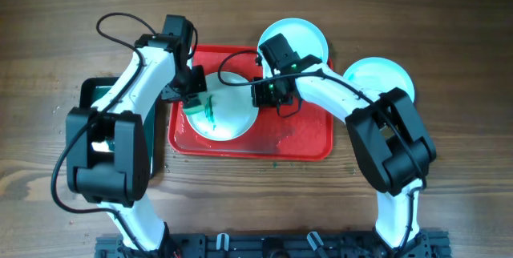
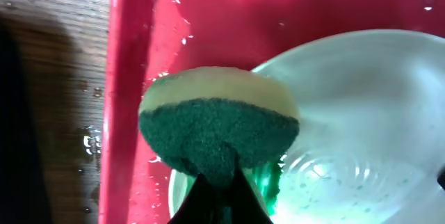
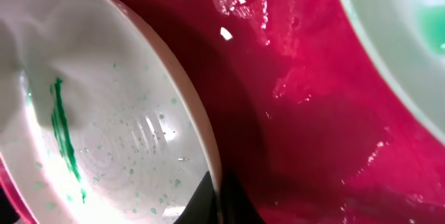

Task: Clean dirty plates on tray and stack at the side
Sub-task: 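Scrub the second plate with the sponge in the left gripper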

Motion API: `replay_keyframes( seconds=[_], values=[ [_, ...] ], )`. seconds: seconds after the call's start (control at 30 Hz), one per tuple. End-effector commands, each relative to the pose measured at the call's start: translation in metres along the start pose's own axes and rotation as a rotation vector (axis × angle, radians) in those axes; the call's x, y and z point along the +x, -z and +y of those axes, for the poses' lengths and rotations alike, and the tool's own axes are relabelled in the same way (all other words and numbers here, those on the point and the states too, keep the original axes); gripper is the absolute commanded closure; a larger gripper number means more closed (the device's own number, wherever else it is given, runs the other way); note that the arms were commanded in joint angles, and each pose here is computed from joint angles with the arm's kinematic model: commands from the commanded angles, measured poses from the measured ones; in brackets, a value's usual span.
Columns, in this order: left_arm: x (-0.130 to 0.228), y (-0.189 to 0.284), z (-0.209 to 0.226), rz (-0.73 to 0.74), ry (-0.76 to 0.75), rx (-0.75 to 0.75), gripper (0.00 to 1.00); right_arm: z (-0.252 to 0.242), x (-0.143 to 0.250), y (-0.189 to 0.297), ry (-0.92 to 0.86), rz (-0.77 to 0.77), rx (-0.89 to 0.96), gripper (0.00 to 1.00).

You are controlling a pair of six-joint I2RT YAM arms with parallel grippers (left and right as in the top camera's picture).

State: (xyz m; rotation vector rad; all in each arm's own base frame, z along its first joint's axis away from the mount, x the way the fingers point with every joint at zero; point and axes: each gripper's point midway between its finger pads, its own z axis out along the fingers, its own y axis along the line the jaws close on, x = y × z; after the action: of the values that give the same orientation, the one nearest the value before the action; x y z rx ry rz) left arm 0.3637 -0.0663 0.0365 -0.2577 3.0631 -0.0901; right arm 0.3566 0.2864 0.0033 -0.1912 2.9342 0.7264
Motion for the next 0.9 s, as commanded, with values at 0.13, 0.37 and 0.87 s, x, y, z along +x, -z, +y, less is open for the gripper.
replay_keyframes(
  seconds=[0.13, 0.37, 0.87],
  values=[
    [0.015, -0.008, -0.033, 0.016, -0.18, 0.057, 0.96, 0.002, -0.002, -0.015, 0.03, 0.017, -0.048, 0.96],
    [0.022, -0.044, 0.007, -0.056, -0.049, -0.14, 0.96, 0.004, -0.002, -0.015, 0.053, 0.017, -0.062, 0.96],
    [0.023, -0.044, 0.025, -0.075, 0.015, -0.233, 0.96, 0.005, -0.002, -0.015, 0.054, 0.015, -0.063, 0.96]
  ],
)
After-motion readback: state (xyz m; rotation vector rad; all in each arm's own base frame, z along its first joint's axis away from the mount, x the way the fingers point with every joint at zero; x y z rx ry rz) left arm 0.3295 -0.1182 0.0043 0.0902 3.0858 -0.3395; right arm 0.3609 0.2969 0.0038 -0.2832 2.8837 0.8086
